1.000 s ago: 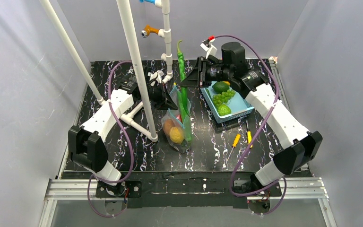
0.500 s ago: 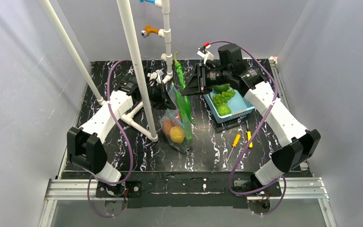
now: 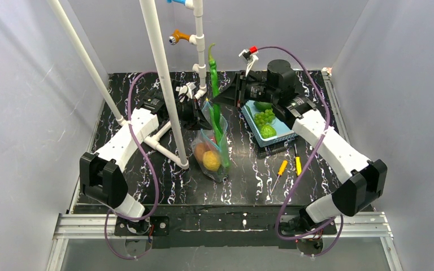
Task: Place the food in the zip-top bag and seal the zipper
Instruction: Place the fake vegetable in the zipper food storage bag.
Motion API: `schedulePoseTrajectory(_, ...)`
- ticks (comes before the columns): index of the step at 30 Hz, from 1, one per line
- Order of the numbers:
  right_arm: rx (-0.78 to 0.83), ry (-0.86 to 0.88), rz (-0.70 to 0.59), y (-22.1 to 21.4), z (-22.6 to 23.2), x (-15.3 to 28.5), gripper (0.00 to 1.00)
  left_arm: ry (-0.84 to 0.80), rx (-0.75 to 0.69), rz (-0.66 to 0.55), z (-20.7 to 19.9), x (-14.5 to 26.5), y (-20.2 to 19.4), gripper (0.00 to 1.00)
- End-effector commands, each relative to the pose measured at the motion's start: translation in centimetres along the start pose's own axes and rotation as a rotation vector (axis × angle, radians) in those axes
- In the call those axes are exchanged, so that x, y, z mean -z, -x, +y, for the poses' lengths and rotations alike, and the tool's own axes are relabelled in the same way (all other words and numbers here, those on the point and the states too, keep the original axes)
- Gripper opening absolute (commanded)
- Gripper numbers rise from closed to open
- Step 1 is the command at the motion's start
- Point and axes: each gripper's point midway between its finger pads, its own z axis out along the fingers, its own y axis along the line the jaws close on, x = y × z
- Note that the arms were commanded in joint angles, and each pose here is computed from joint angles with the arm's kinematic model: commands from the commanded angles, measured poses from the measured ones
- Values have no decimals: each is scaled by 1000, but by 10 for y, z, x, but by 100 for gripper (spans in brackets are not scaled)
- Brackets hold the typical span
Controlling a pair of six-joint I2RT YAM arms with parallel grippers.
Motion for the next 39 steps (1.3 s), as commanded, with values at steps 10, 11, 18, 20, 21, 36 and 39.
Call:
schedulePoseTrajectory(10,378,-28,-482,75,-55,-48,2,-49,-22,-6,-23,25,-12,0)
schedulePoseTrajectory(11,381,-41,-493,72,-61,-49,5,-46,-18,-5,-23,24,-11,0)
schedulePoseTrajectory(18,401,-78,-482,42,-81,-57,17,-27,-8,4,-18,20,-11,0)
schedulePoseTrajectory(20,403,-73,-465,31,-78,-58,19,-23,-7,4,-17,19,-10,0)
schedulePoseTrajectory(21,400,-72,-465,27,-76,-57,19,-22,-6,4,-16,19,-10,0)
schedulePoseTrajectory(36,392,-97,-560,63,-17,-2,13,-19,-15,7,-15,21,-13,0)
schedulePoseTrajectory(39,369,-81,-539,54,-23,-11,13,-25,-18,3,-17,22,-12,0)
